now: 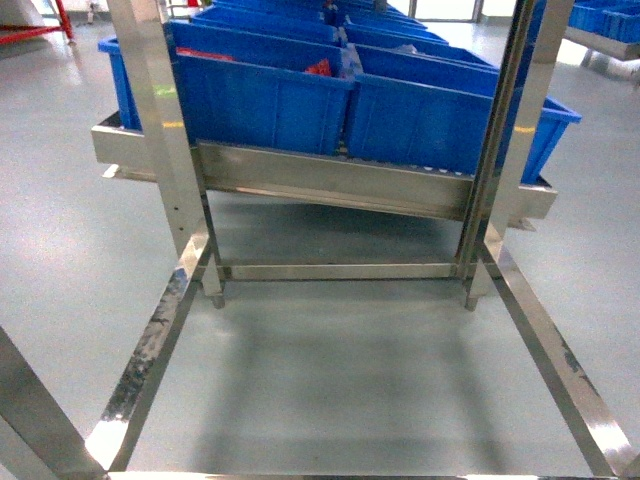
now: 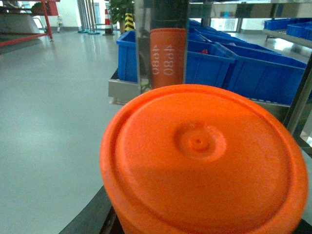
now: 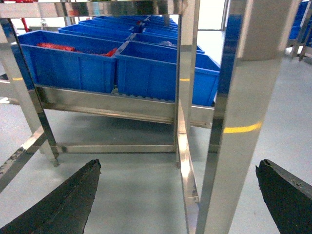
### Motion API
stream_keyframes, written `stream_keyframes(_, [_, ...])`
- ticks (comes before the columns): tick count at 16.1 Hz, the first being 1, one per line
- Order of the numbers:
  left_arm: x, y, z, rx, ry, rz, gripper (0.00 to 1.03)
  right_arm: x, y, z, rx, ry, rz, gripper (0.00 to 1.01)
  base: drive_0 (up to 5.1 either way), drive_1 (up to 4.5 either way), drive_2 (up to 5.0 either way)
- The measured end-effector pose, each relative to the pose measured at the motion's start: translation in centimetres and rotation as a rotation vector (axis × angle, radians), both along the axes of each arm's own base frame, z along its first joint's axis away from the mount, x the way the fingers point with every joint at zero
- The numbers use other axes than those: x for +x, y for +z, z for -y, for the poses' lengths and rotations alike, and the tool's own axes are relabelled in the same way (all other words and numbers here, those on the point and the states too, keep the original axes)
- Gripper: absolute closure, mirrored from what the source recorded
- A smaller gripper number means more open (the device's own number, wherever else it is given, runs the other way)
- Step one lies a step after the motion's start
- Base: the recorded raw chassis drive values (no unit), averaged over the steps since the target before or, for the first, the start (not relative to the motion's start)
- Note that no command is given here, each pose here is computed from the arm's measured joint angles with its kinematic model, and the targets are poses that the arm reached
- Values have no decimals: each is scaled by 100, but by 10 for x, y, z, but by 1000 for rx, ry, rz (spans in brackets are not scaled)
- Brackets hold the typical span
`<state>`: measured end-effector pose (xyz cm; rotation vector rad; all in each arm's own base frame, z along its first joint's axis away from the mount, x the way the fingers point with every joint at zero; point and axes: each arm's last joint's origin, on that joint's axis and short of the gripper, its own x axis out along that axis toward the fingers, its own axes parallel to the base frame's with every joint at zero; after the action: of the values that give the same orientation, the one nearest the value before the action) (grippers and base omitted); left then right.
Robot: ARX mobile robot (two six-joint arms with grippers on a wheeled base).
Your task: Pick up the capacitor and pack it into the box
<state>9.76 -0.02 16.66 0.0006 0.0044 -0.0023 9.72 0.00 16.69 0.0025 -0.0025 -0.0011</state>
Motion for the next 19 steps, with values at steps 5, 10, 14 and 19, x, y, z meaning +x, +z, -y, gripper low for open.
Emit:
stream_keyframes(5, [0, 0, 0, 0, 0, 1, 59, 0, 0, 0, 0, 1, 3, 3, -494, 251, 251])
stream_keyframes(10, [0, 0, 0, 0, 4, 2, 59, 0, 1, 0, 0, 1, 5, 3, -489, 253, 253])
stream_keyframes(14, [0, 0, 0, 0, 2, 2, 59, 0, 0, 0, 0, 1, 3, 3, -495, 246, 246])
stream_keyframes(19, [0, 0, 0, 0, 2, 1, 59, 0, 0, 0, 0, 1, -1, 3, -483, 324, 169])
